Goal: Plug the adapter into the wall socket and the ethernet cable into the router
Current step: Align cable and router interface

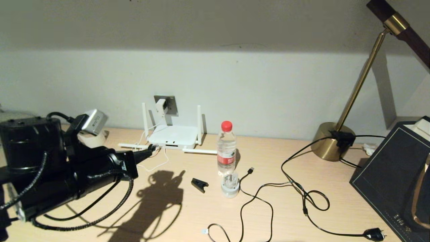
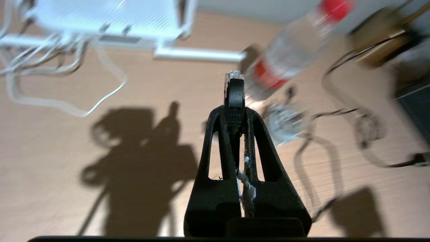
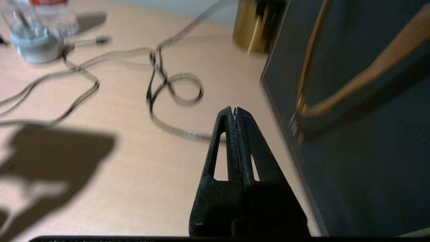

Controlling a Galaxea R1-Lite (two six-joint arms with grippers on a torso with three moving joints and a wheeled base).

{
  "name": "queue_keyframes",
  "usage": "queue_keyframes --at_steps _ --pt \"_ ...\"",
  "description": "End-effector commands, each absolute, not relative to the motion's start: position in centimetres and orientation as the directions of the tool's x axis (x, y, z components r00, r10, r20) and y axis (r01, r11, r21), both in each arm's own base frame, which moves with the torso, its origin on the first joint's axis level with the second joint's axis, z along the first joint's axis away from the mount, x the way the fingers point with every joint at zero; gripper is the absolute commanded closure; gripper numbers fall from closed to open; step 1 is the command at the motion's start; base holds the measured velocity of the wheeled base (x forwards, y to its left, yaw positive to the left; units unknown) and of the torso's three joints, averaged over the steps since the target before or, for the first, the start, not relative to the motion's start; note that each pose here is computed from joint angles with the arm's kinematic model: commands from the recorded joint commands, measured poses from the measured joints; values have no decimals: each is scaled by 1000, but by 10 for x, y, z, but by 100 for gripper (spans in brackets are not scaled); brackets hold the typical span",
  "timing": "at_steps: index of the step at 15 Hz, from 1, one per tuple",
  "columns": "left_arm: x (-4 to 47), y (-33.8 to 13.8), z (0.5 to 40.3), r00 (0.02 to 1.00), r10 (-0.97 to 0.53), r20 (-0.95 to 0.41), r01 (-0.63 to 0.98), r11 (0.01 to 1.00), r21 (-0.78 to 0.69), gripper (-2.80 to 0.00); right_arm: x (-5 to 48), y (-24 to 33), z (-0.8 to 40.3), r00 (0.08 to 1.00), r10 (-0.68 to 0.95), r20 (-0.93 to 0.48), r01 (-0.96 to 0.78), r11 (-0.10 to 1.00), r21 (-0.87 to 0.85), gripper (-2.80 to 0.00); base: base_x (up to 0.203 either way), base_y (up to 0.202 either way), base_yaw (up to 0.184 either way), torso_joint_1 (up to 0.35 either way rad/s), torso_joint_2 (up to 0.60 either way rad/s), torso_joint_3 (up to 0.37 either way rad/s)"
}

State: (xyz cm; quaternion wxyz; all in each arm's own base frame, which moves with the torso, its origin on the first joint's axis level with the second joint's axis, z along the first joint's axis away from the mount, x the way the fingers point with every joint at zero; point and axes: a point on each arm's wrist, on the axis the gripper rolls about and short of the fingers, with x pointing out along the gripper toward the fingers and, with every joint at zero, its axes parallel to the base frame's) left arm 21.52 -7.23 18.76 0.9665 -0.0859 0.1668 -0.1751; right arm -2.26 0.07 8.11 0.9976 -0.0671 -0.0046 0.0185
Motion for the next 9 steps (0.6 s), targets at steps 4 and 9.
queue_keyframes --at_steps 4,9 --pt "218 -70 160 870 -300 -391 263 954 -146 0 -21 1 75 999 36 35 -31 992 -123 0 0 0 0 0 0 0" --pt "236 -75 146 875 -183 -449 160 983 -90 0 -21 1 75 999 35 35 -30 992 -122 0 0 0 0 0 0 0"
